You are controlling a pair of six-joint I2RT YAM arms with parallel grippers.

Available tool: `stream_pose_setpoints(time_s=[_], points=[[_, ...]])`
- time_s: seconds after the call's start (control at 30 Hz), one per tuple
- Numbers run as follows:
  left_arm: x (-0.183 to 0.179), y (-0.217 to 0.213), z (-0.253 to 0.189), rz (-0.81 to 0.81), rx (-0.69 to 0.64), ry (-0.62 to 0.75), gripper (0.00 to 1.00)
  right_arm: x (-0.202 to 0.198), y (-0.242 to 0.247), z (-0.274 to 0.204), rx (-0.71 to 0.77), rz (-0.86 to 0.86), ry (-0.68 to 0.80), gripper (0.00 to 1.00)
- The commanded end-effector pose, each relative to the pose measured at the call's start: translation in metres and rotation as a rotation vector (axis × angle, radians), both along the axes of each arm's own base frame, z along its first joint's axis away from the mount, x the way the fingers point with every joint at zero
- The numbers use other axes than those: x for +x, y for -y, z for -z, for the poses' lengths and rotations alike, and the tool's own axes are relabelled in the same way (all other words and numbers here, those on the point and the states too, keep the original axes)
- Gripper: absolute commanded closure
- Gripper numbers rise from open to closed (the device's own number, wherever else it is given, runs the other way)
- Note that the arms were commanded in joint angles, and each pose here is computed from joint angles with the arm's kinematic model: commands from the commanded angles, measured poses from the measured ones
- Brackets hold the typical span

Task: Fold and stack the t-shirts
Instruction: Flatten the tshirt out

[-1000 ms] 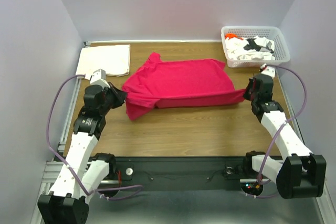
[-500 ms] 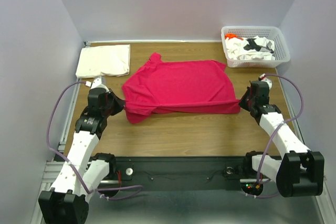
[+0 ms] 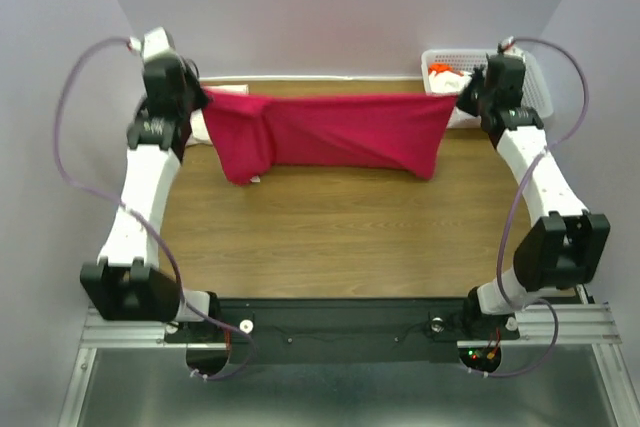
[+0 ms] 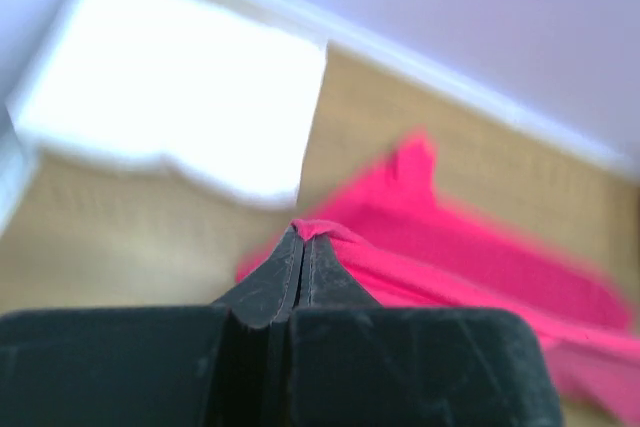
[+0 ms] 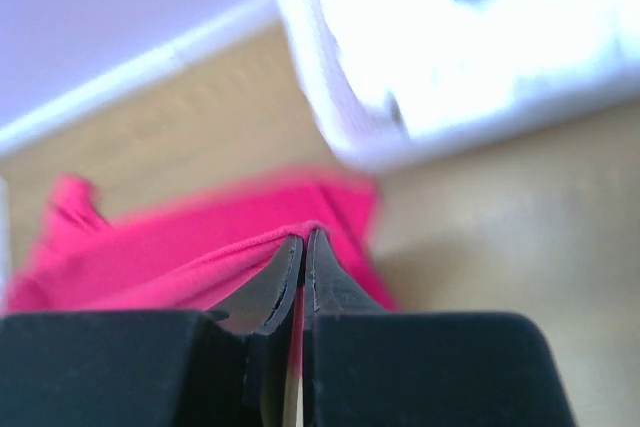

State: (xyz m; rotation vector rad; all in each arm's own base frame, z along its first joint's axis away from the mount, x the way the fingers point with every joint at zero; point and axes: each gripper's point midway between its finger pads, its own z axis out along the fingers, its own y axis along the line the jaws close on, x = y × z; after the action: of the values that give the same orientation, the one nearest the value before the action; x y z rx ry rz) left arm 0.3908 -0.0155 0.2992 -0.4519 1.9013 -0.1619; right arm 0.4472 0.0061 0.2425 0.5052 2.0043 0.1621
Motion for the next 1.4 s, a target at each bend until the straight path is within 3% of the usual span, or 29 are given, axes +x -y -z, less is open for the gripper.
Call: stream_pose_setpoints(time_s=[0.0, 0.03, 0.07, 0.13, 0.17, 0.2, 0.23, 0.27, 0.33, 0.47, 0.63, 0.67, 0.73, 0.9, 1.07, 1.23, 1.37], points=[[0.082, -0.066, -0.177, -0.17, 0.138, 0.312, 1.0, 0.06, 0.011, -0.152, -0.088, 0.007, 0.35, 0.99], [0.083, -0.064, -0.196, -0.147, 0.149, 0.311, 1.0, 0.062, 0.009, -0.198, -0.096, -0.006, 0.462, 0.99], [0.067, -0.059, -0.269, -0.135, 0.148, 0.484, 1.0, 0.064, 0.008, -0.21, -0.124, -0.024, 0.501, 0.99], [0.056, -0.05, -0.291, -0.084, 0.155, 0.582, 1.0, 0.058, 0.006, -0.235, -0.156, -0.045, 0.586, 0.99], [0.067, -0.04, -0.277, -0.026, 0.165, 0.611, 1.0, 0.056, 0.004, -0.241, -0.17, -0.062, 0.62, 0.99], [0.037, -0.038, -0.296, -0.017, 0.195, 0.681, 1.0, 0.054, 0.001, -0.238, -0.201, -0.089, 0.621, 0.99], [0.031, -0.036, -0.299, -0.009, 0.202, 0.732, 1.0, 0.044, -0.003, -0.246, -0.216, -0.115, 0.652, 0.99], [0.041, -0.037, -0.263, -0.005, 0.202, 0.673, 1.0, 0.042, -0.004, -0.241, -0.222, -0.128, 0.647, 0.99], [0.023, -0.034, -0.259, 0.008, 0.206, 0.695, 1.0, 0.04, -0.004, -0.198, -0.235, -0.149, 0.569, 0.99], [0.019, -0.03, -0.199, 0.036, 0.187, 0.57, 1.0, 0.02, -0.005, -0.156, -0.235, -0.165, 0.511, 0.99], [-0.015, -0.013, -0.156, 0.082, 0.039, 0.495, 1.0, -0.006, -0.011, -0.108, -0.202, -0.198, 0.432, 0.99], [-0.021, -0.007, -0.139, 0.101, -0.005, 0.448, 1.0, -0.012, -0.009, -0.084, -0.204, -0.193, 0.383, 0.99], [-0.037, -0.004, -0.102, 0.093, -0.04, 0.374, 1.0, -0.029, -0.008, -0.08, -0.196, -0.186, 0.38, 0.99], [-0.083, -0.016, 0.03, -0.062, -0.141, 0.076, 1.0, -0.076, -0.008, 0.01, -0.111, -0.161, 0.169, 0.99], [-0.133, 0.003, 0.123, -0.063, -0.284, -0.132, 1.0, -0.131, 0.005, 0.083, -0.028, -0.02, -0.015, 0.99], [-0.147, 0.007, 0.139, -0.106, -0.356, -0.2, 1.0, -0.176, 0.005, 0.141, 0.065, 0.074, -0.206, 0.99], [-0.157, 0.005, 0.158, -0.156, -0.37, -0.282, 1.0, -0.189, -0.002, 0.155, 0.15, 0.112, -0.26, 0.99]])
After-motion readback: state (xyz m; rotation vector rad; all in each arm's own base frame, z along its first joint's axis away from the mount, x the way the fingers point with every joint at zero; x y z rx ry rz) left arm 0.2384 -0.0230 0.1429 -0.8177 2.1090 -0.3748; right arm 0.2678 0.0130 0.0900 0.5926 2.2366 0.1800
